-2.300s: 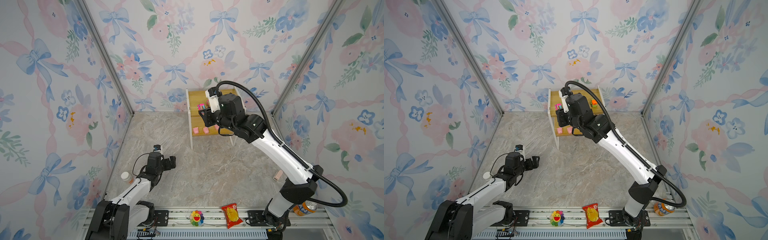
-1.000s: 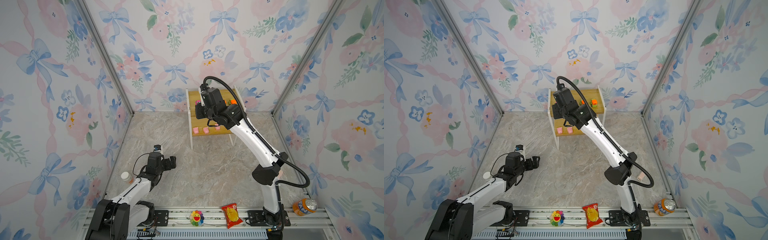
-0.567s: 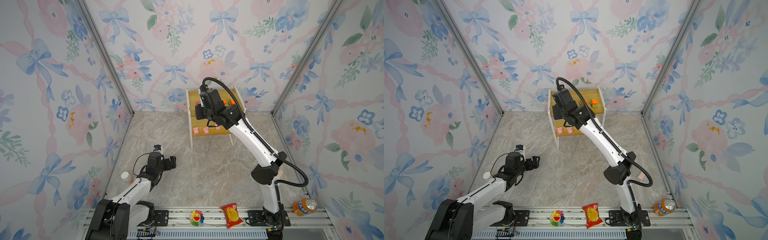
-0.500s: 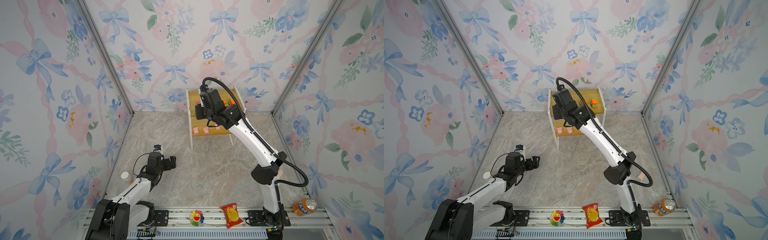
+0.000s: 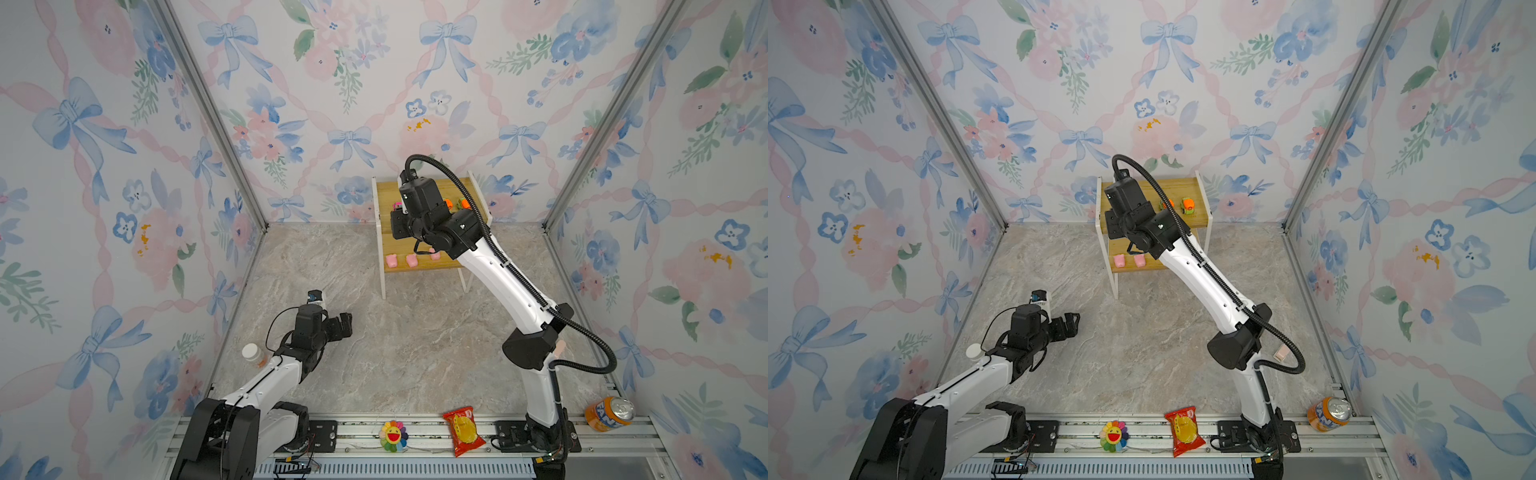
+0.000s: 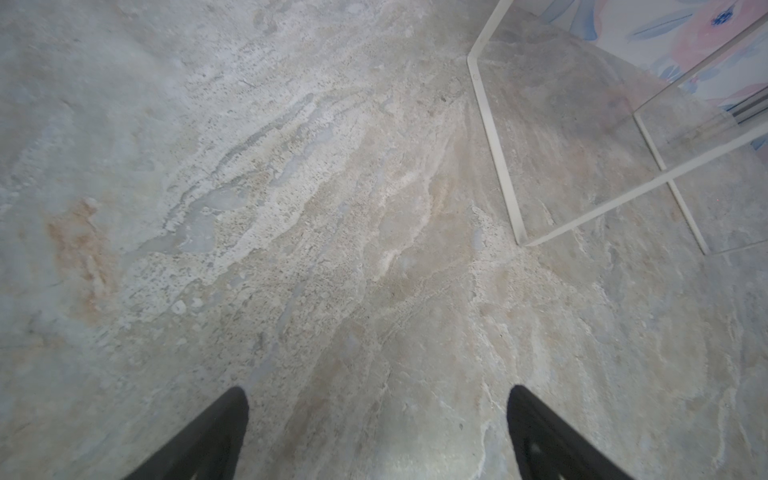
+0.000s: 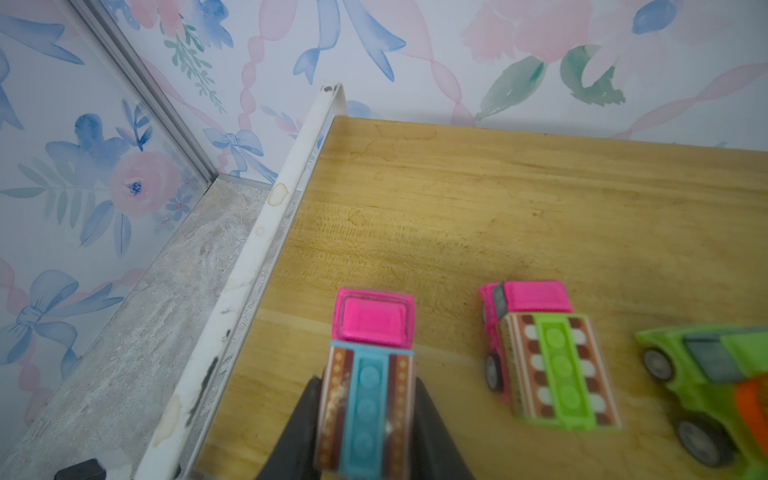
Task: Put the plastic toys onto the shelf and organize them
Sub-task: 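Lower the pink-and-teal truck onto the top shelf beside the pink-and-green truck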
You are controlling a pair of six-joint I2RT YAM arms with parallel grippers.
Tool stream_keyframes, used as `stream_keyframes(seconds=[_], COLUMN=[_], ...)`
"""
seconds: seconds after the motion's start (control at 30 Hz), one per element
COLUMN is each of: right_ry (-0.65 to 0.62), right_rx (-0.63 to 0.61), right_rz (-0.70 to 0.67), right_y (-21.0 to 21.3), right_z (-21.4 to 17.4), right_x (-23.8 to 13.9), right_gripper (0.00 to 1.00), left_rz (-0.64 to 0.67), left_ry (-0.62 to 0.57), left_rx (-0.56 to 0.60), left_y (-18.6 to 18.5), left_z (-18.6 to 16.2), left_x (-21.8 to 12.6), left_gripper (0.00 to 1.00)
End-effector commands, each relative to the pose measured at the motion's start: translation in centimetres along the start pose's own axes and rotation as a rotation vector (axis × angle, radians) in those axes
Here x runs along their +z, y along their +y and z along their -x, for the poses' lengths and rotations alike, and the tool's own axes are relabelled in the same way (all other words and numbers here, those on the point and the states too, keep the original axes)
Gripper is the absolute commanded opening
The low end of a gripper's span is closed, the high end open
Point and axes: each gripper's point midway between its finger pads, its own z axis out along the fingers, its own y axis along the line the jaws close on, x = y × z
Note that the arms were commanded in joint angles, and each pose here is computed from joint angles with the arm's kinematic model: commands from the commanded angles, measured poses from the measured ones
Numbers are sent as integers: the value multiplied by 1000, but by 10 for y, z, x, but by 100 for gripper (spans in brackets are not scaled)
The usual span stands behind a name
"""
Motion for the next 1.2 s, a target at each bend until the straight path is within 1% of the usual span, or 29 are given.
stream_keyframes(seconds=[0.0,0.73,1.17], right_ry=[-30,-45,-73], right_rx=[-5,2,-6], right_rz=[2,18,-57], right_y=[6,16,14], right_z=[7,5,3], right_x=[-1,12,15], right_gripper=[29,30,31], left_rz=[-5,-2,-1], left_ry=[1,-3,-3], left_rx=[0,0,-2], left_y=[2,2,3], left_z=[-3,-3,-3], left_x=[0,-1,-1], left_gripper=[98,98,98])
